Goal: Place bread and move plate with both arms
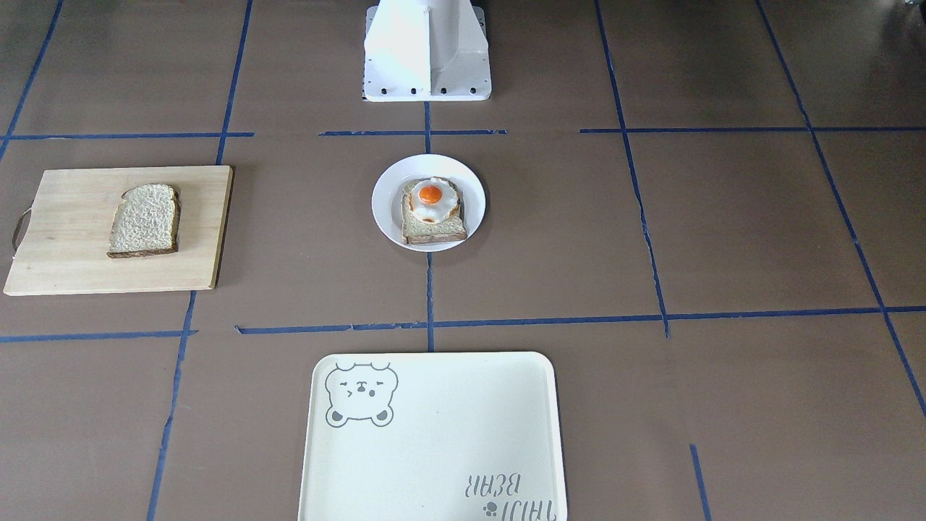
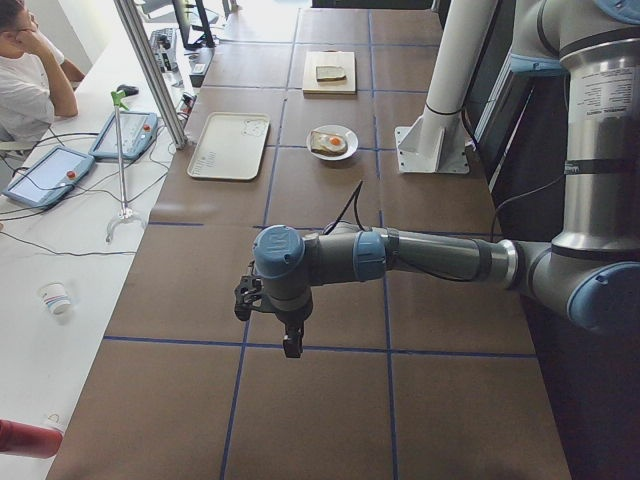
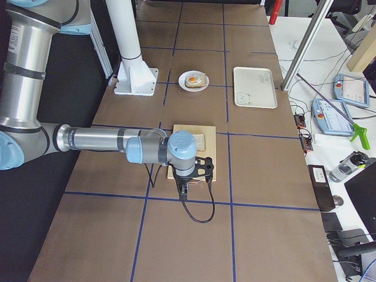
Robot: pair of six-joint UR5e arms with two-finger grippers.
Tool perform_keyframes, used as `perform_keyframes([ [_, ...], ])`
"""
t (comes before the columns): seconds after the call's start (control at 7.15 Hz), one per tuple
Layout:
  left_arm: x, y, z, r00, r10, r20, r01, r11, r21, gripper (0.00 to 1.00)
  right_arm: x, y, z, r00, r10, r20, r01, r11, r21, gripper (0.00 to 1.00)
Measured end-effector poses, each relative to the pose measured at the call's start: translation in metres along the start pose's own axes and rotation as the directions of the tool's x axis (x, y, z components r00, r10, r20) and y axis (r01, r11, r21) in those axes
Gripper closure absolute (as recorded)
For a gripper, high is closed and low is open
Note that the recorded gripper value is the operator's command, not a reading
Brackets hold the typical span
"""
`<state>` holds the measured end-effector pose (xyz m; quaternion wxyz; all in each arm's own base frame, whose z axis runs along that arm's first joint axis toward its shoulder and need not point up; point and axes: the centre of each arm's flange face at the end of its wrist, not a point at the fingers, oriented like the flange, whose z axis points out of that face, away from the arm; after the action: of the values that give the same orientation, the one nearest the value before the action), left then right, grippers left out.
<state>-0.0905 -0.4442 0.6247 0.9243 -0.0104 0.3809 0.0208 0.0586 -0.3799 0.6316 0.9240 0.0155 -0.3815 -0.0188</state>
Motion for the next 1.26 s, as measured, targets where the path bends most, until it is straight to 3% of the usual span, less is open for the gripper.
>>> perform_keyframes([
  [0.98, 0.007, 0.011, -0.001, 1.000, 0.019, -0.005, -0.019, 1.000, 0.020, 0.00, -0.004, -0.004, -0.003, 1.000, -0.007, 0.007, 0.007, 1.000, 0.007, 0.00],
  [1.26, 0.003, 0.012, 0.002, 1.000, 0.018, -0.006, -0.018, 1.000, 0.015, 0.00, -0.006, -0.003, -0.002, 0.999, -0.004, 0.034, 0.003, 1.000, 0.006, 0.00],
])
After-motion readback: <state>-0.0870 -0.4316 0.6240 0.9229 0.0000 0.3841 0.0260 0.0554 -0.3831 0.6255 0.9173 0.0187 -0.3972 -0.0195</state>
